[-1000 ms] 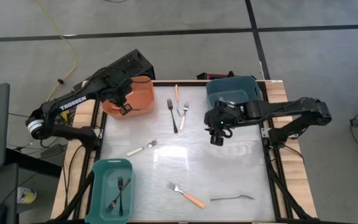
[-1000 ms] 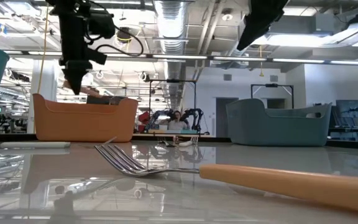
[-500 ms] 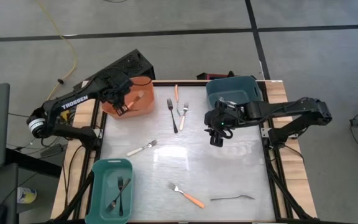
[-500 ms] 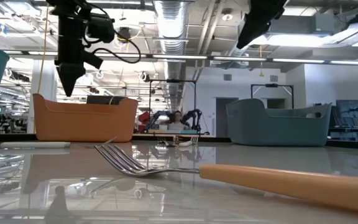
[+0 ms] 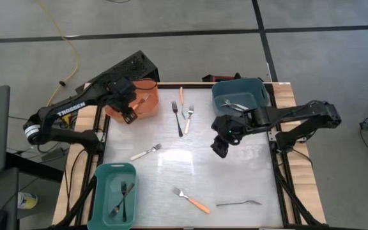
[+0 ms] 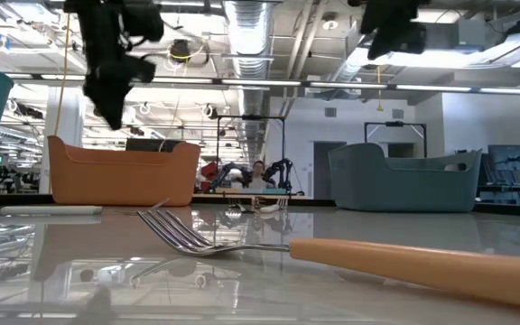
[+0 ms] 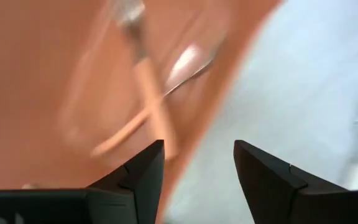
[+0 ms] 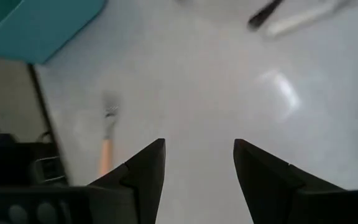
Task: Sort silverware by color (type)
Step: Put the white fork into the blue bin
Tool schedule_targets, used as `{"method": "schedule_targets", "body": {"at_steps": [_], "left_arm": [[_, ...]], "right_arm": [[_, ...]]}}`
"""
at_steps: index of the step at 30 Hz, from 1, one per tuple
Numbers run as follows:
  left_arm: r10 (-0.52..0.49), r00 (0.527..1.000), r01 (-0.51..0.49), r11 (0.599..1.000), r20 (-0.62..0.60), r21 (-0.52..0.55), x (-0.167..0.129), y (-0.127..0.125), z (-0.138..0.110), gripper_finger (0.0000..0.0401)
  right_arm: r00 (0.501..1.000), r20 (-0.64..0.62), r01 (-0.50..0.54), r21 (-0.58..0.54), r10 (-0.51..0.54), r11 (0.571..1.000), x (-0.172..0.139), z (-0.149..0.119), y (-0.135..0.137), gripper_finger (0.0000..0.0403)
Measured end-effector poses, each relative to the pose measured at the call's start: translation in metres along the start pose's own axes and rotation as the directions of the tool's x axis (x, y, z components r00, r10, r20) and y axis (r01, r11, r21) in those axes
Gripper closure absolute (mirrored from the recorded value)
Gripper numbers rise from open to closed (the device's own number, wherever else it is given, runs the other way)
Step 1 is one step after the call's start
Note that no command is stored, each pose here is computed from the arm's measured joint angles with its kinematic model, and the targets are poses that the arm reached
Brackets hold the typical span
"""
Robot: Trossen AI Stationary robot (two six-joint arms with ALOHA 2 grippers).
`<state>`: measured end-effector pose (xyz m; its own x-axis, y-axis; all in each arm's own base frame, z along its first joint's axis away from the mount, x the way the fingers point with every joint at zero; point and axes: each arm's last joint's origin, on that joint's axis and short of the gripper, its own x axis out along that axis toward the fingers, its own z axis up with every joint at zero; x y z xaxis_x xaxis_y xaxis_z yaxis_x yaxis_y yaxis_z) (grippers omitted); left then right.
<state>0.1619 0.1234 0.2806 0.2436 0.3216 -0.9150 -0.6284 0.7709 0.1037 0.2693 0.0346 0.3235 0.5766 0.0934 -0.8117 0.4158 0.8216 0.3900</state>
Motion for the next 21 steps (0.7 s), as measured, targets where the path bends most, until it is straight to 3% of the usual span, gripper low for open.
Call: {"method": "schedule_targets", "body": {"at_steps": [4,7,10,14,21], "left_arm": [[-0.246,0.954,0.23,0.967,0.172,0.109,-0.014,-0.02,0.009,0.0221],[-0.43,0.86,0.371,0.896,0.276,0.244,-0.024,-0.039,0.018,0.0221],[-0.557,0.768,0.433,0.815,0.316,0.384,-0.032,-0.059,0.023,0.022],[-0.62,0.704,0.422,0.757,0.346,0.498,-0.04,-0.08,0.025,0.022],[-0.623,0.665,0.389,0.759,0.411,0.522,-0.04,-0.099,0.023,0.022]], "right_arm": [[0.997,-0.067,-0.04,0.027,0.041,0.999,0.003,-0.015,0.015,0.0191],[0.992,-0.118,-0.049,-0.03,0.046,0.998,0.012,-0.029,0.03,0.0191],[0.984,-0.176,-0.051,-0.086,0.035,0.995,0.024,-0.044,0.044,0.0191],[0.973,-0.231,-0.033,-0.127,0.003,0.991,0.044,-0.057,0.055,0.0191],[0.967,-0.251,0.009,-0.109,-0.037,0.994,0.073,-0.055,0.055,0.0191]]}}
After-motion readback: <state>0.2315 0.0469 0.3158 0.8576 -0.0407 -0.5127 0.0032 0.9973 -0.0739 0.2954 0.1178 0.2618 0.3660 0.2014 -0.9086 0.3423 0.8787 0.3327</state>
